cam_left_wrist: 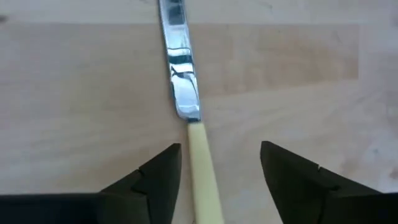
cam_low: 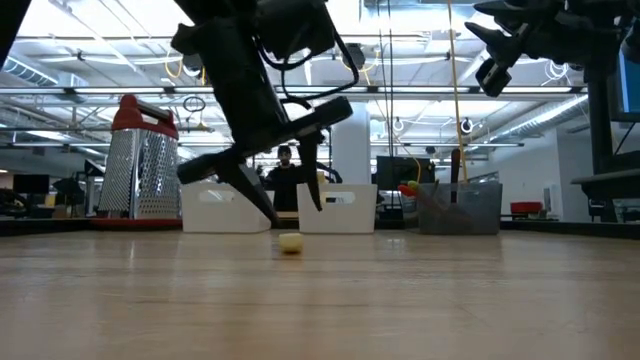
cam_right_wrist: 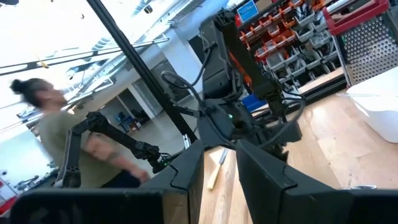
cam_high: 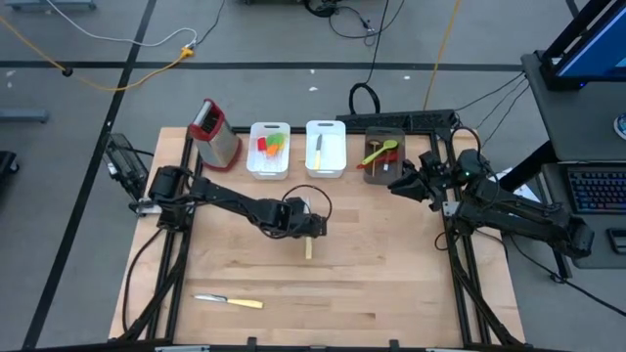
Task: Pick & Place Kitchen Items
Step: Put the top knife into the right white bin
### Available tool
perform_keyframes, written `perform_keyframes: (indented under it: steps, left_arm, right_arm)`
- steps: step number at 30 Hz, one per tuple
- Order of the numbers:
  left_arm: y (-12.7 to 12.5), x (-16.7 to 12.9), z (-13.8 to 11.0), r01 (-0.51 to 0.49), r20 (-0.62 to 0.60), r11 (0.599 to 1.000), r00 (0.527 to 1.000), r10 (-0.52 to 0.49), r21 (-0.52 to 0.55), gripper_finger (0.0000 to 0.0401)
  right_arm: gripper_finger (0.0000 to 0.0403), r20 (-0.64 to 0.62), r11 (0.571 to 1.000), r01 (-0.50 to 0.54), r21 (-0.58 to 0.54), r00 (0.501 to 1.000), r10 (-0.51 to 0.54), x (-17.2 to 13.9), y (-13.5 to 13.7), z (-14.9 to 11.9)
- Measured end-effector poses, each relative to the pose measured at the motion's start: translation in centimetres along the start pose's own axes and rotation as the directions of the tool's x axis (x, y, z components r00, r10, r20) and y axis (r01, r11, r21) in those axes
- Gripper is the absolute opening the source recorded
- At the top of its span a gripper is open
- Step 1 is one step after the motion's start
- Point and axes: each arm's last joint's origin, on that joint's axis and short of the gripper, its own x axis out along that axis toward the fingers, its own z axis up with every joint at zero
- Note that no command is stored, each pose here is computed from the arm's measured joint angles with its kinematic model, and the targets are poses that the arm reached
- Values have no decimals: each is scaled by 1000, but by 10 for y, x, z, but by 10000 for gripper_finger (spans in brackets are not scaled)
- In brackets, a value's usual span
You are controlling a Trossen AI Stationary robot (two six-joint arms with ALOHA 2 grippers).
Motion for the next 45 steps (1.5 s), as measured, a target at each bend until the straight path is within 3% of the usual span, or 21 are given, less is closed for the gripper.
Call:
perform_keyframes:
  steps: [5,14,31,45]
  left_arm:
    - [2,15,7,-23,4,1000,1000,23,-11,224]
    - [7,39,8,-58,-74,998,996,57,-19,179]
    - [14,47,6,-115,-47,993,992,116,11,23]
    - [14,39,4,-109,3,994,994,109,19,16]
  right_arm:
    - [91,0,1000,0,0,1000,0,0,0,0]
    - [91,1,1000,1,3,1000,-1,0,0,0]
    - [91,38,999,47,4,998,-47,0,-1,1]
    - [91,38,999,47,5,998,-47,0,-1,1]
